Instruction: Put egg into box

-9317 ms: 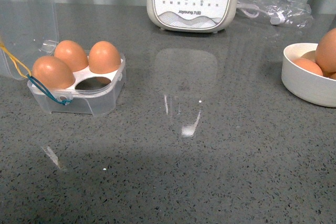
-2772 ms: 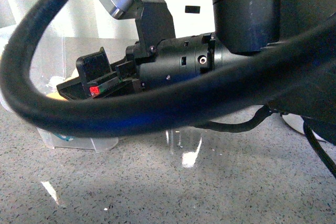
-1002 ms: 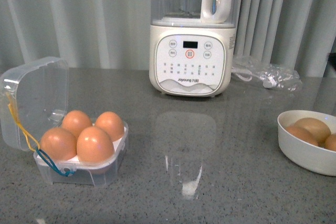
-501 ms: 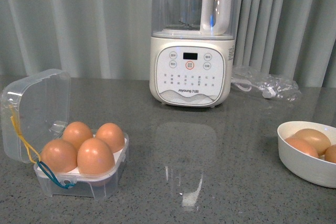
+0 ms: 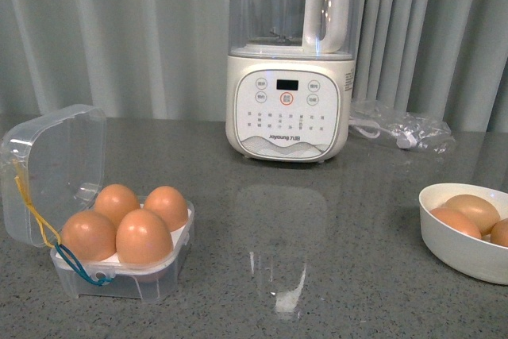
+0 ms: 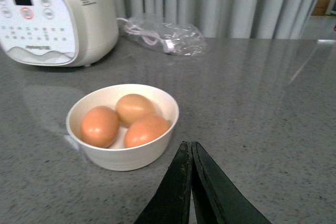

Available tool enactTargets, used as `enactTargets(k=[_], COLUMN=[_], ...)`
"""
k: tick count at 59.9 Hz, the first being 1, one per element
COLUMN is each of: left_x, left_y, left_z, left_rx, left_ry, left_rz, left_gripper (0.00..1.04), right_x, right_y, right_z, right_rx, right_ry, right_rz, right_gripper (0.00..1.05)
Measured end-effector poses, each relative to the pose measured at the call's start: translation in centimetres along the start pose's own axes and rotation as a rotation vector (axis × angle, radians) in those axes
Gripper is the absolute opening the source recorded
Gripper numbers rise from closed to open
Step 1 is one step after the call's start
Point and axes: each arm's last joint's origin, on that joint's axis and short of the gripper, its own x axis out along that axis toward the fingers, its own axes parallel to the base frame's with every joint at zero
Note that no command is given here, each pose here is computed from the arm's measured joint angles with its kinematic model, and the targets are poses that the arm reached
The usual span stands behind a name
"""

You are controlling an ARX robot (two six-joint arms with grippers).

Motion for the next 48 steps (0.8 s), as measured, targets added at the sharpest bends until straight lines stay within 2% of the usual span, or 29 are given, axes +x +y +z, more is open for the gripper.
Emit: enactTargets(k=[21, 48], left_x=[0.0, 0.0], left_y=[0.0, 0.0], left_z=[0.0, 0.0], left_rx=[0.0, 0.0], left_ry=[0.0, 0.0], left_rz=[0.0, 0.0], left_gripper=[0.98, 0.98], right_x=[-1.8, -3.4], right_y=[0.2, 0.2], right_z=[-1.4, -1.0], right_rx=[0.0, 0.0], right_ry=[-0.005, -0.021], right_rz=[0.01, 0.011], right_gripper=[0.03, 0.03])
